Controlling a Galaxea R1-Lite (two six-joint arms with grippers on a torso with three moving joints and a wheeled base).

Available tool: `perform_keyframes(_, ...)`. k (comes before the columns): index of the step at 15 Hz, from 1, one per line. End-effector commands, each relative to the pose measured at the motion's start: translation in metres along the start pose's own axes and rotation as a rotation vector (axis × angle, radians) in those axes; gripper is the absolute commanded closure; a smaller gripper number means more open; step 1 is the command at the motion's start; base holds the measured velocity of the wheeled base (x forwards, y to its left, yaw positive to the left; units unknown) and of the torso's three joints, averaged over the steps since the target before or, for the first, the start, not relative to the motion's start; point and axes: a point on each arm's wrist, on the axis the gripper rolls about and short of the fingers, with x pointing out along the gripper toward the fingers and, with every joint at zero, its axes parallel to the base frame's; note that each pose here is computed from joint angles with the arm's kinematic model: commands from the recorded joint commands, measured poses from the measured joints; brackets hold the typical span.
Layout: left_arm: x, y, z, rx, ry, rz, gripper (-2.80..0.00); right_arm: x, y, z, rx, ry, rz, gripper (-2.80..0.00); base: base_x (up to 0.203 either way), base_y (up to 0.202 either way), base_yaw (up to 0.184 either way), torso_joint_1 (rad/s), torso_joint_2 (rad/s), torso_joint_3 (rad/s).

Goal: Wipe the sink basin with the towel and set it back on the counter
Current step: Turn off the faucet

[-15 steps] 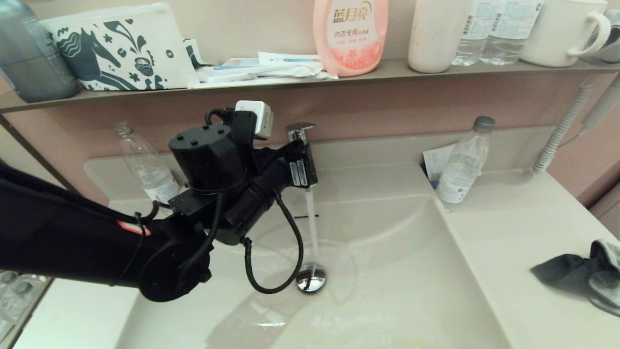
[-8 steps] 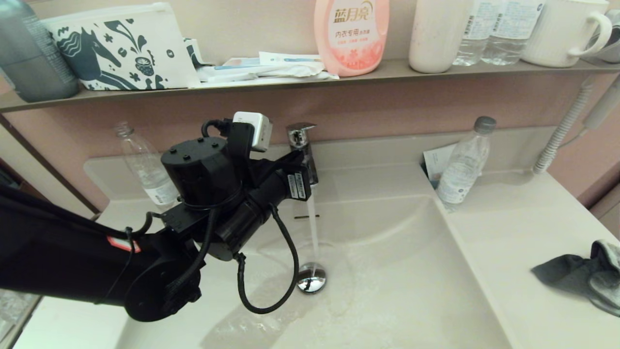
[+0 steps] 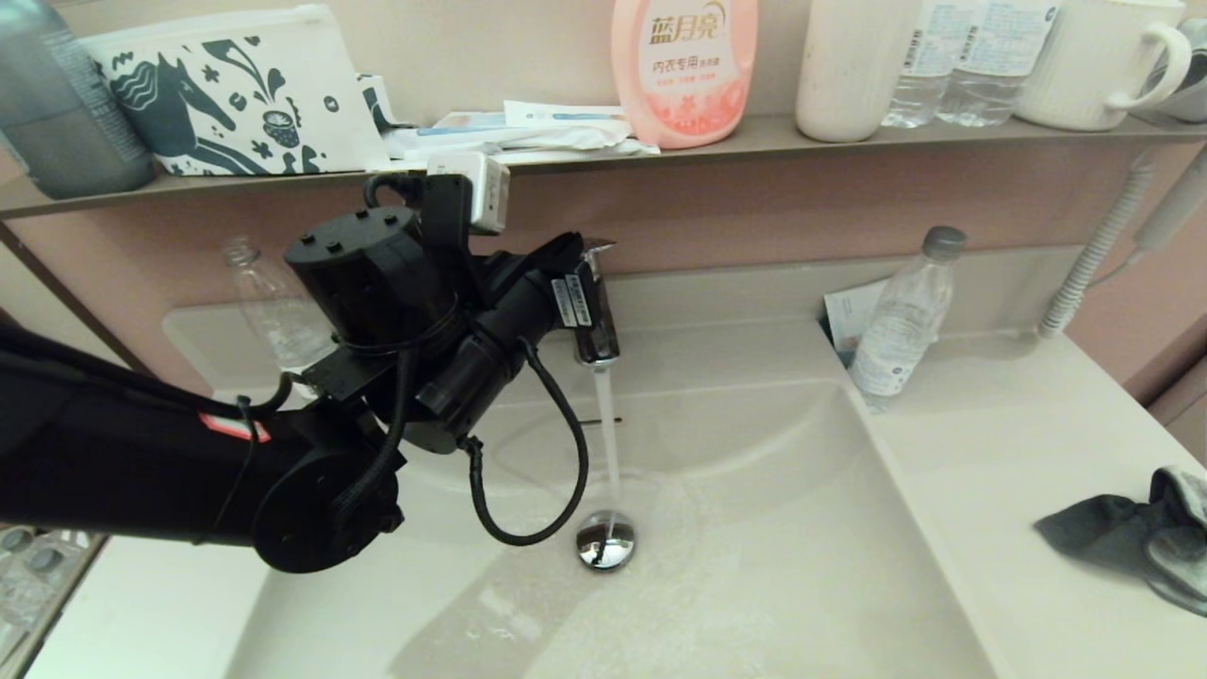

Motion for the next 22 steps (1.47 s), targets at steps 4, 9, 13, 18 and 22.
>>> perform_keyframes(4,0.006,-0.002,0.003,-0.008,-0.031,-0.001,0.0,0.0,0.0,0.0,0.0,0.001,0.0,0.0,0.0,0.0,0.0,0.0,0.0,0.0)
perform_keyframes(9,0.023,-0.008,-0.007,-0.007,-0.031,-0.027,0.0,0.0,0.0,0.0,0.0,0.001,0.0,0.0,0.0,0.0,0.0,0.0,0.0,0.0)
perform_keyframes(13,0.025,-0.014,-0.018,-0.003,-0.001,-0.048,0.0,0.0,0.0,0.0,0.0,0.001,0.0,0.0,0.0,0.0,0.0,0.0,0.0,0.0)
perform_keyframes(18,0.004,-0.021,-0.028,0.006,0.065,-0.083,0.0,0.0,0.0,0.0,0.0,0.001,0.0,0.0,0.0,0.0,0.0,0.0,0.0,0.0)
perform_keyframes(22,-0.006,-0.017,-0.005,-0.01,0.008,-0.078,0.0,0.0,0.0,0.0,0.0,0.001,0.0,0.0,0.0,0.0,0.0,0.0,0.0,0.0)
